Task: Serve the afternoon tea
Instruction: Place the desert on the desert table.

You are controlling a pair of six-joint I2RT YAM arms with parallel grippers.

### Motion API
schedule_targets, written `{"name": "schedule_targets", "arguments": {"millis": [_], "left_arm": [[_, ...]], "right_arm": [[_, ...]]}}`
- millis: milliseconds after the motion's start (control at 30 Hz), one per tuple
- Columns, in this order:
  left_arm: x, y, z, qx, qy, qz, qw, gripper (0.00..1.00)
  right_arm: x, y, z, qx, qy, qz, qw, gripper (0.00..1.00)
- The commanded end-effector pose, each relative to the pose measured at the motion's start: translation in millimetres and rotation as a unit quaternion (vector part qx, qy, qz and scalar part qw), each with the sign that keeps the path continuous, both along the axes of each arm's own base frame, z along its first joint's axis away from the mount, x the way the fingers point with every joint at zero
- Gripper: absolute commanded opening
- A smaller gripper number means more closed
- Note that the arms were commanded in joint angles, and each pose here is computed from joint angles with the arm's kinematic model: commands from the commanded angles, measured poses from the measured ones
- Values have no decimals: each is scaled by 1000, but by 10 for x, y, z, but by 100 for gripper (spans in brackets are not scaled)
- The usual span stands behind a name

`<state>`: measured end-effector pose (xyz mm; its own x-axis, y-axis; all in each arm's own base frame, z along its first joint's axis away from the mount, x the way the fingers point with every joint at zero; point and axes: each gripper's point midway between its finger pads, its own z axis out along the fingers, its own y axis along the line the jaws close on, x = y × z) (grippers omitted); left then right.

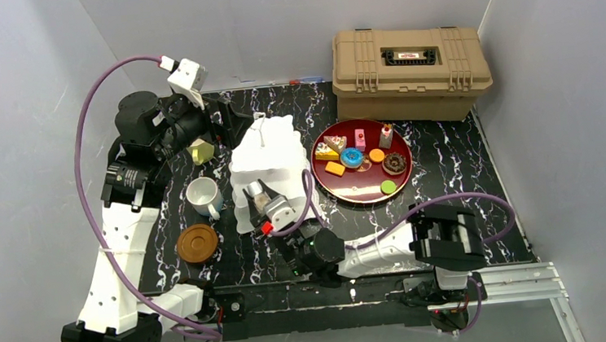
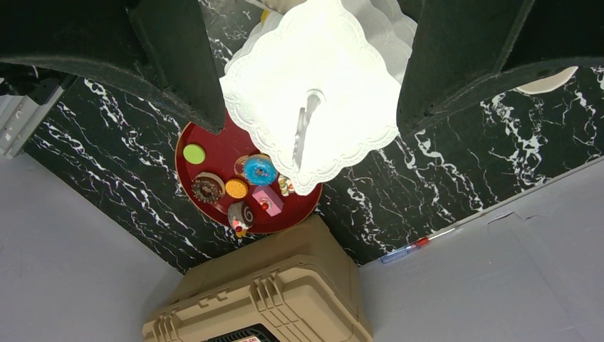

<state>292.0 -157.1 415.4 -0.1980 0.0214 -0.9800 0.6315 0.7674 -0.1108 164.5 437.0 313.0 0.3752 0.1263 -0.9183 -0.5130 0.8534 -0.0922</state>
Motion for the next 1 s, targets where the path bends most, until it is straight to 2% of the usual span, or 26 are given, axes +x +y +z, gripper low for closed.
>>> {"name": "schedule_targets", "arguments": {"millis": [0,400,700,800,900,967], "left_arm": [[-85,9,54,-3,-13,-7,1000,87],[-79,-4,36,-6,-9,-9,1000,87],[-92,2,36,-5,-9,-9,1000,87],[-95,1,36,-5,-9,-9,1000,87],[-96,3,40,-4,-10,-9,1000,87],[-101,6,46,-3,-11,-9,1000,87]], "right_arm": [[28,-259,454,131,-14,-23,991,16],[45,-457,690,173,-3,-25,985,16],[202,-669,791,196,3,-46,980,18],[252,-711,802,205,6,-50,978,21],[284,-687,757,204,10,-53,978,32],[304,-653,705,199,12,-56,978,35]]}}
